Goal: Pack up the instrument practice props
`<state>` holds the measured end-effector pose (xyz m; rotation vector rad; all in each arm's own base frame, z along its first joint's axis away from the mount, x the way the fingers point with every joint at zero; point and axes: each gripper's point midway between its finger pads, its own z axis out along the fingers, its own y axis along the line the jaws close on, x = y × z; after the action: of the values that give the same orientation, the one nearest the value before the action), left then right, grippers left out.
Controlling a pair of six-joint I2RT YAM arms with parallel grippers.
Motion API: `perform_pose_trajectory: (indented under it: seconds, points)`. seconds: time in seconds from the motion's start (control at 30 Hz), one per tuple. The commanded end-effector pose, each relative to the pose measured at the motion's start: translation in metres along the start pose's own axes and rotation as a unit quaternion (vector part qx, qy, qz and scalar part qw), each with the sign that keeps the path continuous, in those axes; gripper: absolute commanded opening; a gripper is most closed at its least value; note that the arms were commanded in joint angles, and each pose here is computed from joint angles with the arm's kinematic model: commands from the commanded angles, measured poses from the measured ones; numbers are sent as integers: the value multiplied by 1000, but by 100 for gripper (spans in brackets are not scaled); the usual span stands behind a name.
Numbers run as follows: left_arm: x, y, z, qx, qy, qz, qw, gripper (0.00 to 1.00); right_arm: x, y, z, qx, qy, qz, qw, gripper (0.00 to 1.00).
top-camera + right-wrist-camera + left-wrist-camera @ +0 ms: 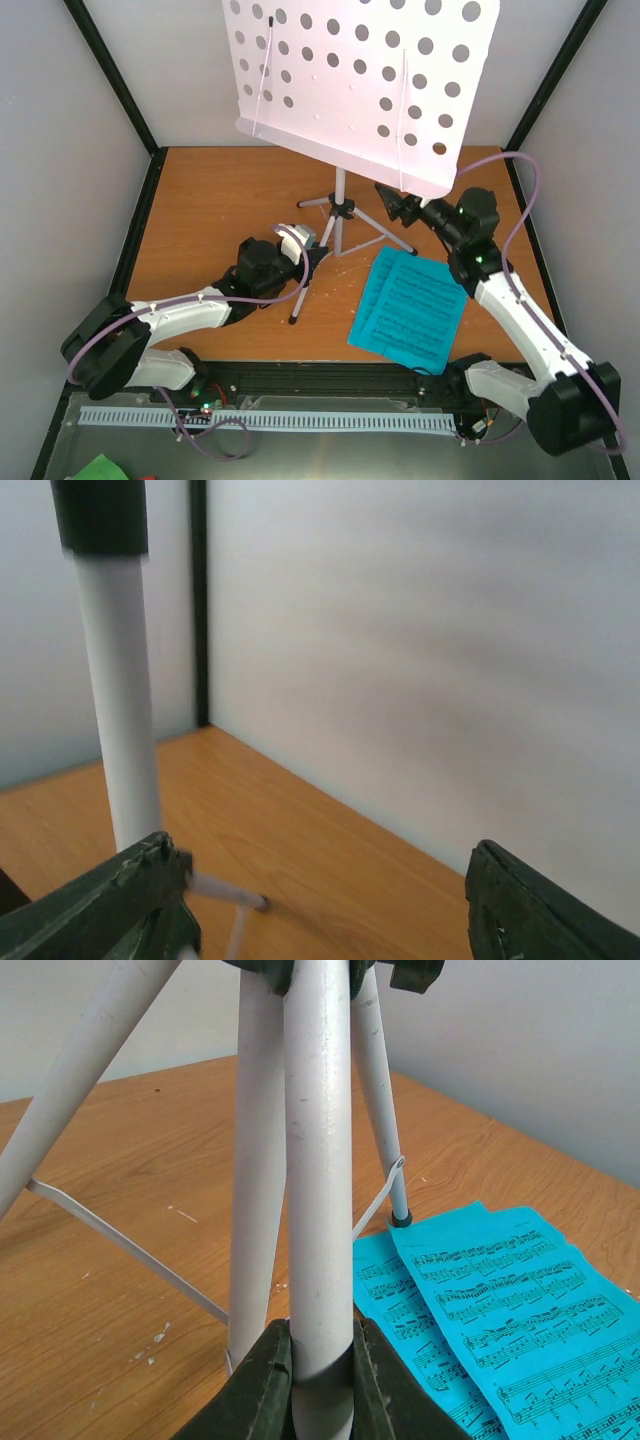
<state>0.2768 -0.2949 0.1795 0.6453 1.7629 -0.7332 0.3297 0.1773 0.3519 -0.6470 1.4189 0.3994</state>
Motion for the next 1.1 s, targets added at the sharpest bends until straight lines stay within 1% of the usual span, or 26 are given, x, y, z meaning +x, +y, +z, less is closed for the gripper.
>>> perform_pose_trajectory:
  seconds: [0.0, 0.13, 0.3, 0.47, 0.67, 0.93, 0.97, 1.07]
  points:
    - [10, -7, 2, 18, 10, 13, 1000, 2, -64, 25, 8, -161, -85, 106, 978, 77]
    - [9, -7, 1, 19, 9, 14, 1000, 2, -87, 32, 22, -230, -103, 125, 960, 78]
    - [8, -8, 1, 19, 8, 14, 1000, 2, -96, 37, 36, -269, -100, 121, 950, 77]
    - [9, -9, 1, 23, 9, 14, 1000, 2, -103, 53, 47, -307, -90, 109, 941, 74]
    - [9, -8, 1, 20, 10, 15, 1000, 2, -104, 65, 59, -344, -76, 107, 930, 61]
    - [8, -8, 2, 19, 9, 15, 1000, 2, -98, 72, 67, -359, -54, 105, 926, 35]
    - [8, -8, 1, 20, 8, 15, 1000, 2, -97, 72, 67, -360, -53, 105, 926, 33]
    - [8, -7, 2, 19, 7, 16, 1000, 0, -94, 73, 71, -359, -41, 101, 927, 34]
